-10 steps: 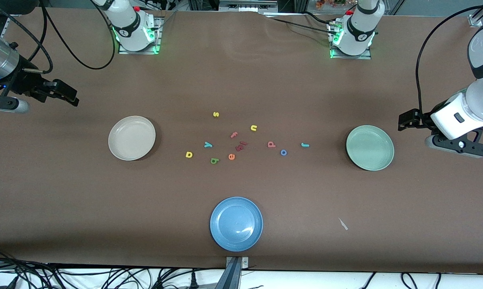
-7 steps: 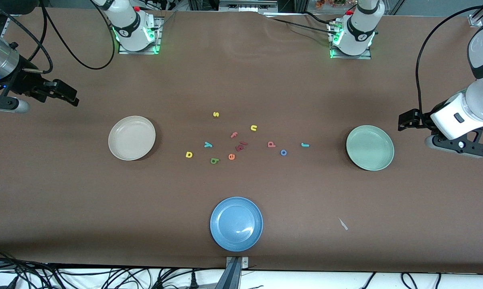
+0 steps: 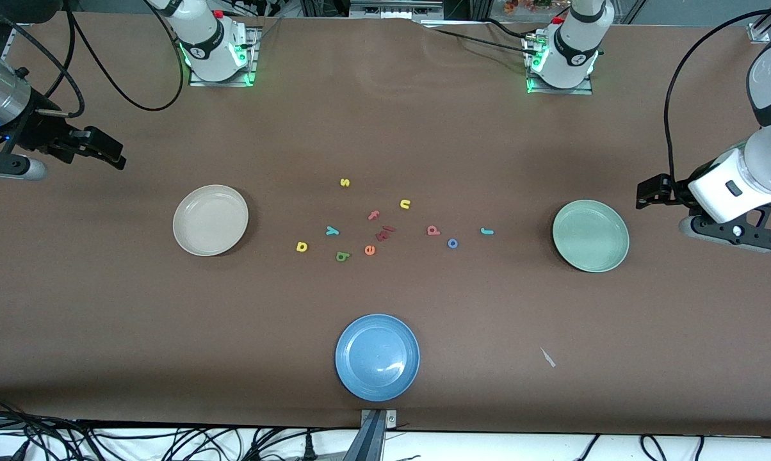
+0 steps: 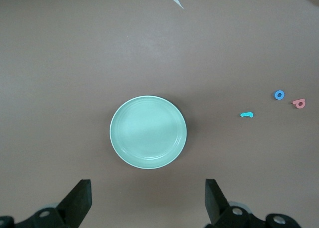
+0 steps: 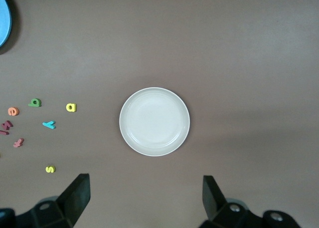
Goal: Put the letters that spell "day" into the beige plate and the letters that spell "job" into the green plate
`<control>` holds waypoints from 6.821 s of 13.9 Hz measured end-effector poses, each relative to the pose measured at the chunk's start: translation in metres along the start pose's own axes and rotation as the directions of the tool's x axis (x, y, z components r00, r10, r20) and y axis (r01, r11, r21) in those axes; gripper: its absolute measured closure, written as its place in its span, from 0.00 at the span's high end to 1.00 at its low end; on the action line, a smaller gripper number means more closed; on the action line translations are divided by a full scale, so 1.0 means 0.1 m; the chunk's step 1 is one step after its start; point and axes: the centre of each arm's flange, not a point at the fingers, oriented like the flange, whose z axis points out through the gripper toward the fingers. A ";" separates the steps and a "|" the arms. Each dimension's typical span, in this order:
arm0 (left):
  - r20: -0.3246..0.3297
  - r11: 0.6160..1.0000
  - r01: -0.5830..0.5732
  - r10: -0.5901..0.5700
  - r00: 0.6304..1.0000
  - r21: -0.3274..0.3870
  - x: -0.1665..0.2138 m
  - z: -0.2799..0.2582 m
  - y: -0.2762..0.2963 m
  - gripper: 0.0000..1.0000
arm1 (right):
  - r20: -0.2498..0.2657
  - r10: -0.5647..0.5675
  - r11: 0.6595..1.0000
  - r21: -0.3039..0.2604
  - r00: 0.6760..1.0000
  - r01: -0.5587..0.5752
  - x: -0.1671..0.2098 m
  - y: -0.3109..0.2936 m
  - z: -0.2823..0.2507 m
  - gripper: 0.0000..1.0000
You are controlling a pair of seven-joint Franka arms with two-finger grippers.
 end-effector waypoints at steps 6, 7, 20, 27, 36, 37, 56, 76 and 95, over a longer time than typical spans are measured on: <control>-0.004 1.000 0.002 -0.002 1.000 0.000 0.00 -0.01 -0.01 1.00 | -0.001 -0.011 1.000 -0.004 1.000 0.011 0.00 -0.01 0.00 1.00; -0.004 1.000 0.002 -0.002 1.000 0.000 0.00 -0.01 -0.01 1.00 | 0.000 -0.011 1.000 -0.004 1.000 0.011 0.00 -0.01 0.00 1.00; 0.000 1.000 0.002 -0.002 1.000 -0.001 0.01 0.01 -0.02 1.00 | 0.001 -0.014 1.000 -0.007 1.000 0.014 0.00 0.00 0.01 1.00; 0.000 1.000 0.002 -0.002 1.000 -0.001 0.01 0.01 -0.02 1.00 | 0.001 -0.019 1.000 -0.007 1.000 0.019 0.00 -0.03 0.01 1.00; 0.000 1.000 0.001 -0.001 1.000 -0.001 0.01 0.01 -0.01 1.00 | 0.014 -0.021 1.000 -0.009 1.000 0.021 -0.02 -0.03 0.02 1.00; 0.000 1.000 0.001 -0.001 1.000 -0.001 0.01 0.01 -0.01 1.00 | 0.018 -0.021 1.000 -0.010 1.000 0.021 -0.02 -0.03 0.02 1.00; 0.021 1.000 0.000 0.001 1.000 -0.008 0.13 0.23 -0.03 0.99 | 0.024 -0.028 1.000 -0.011 0.999 0.028 -0.04 -0.07 0.03 1.00; 0.013 1.000 -0.007 0.007 1.000 -0.007 0.16 0.24 0.01 0.99 | 0.023 -0.032 0.999 -0.011 0.999 0.032 -0.04 -0.09 0.03 1.00; 0.010 1.000 -0.010 0.010 1.000 -0.008 0.20 0.29 0.01 0.99 | 0.047 -0.110 0.994 -0.013 0.993 0.111 0.23 -1.11 0.92 1.00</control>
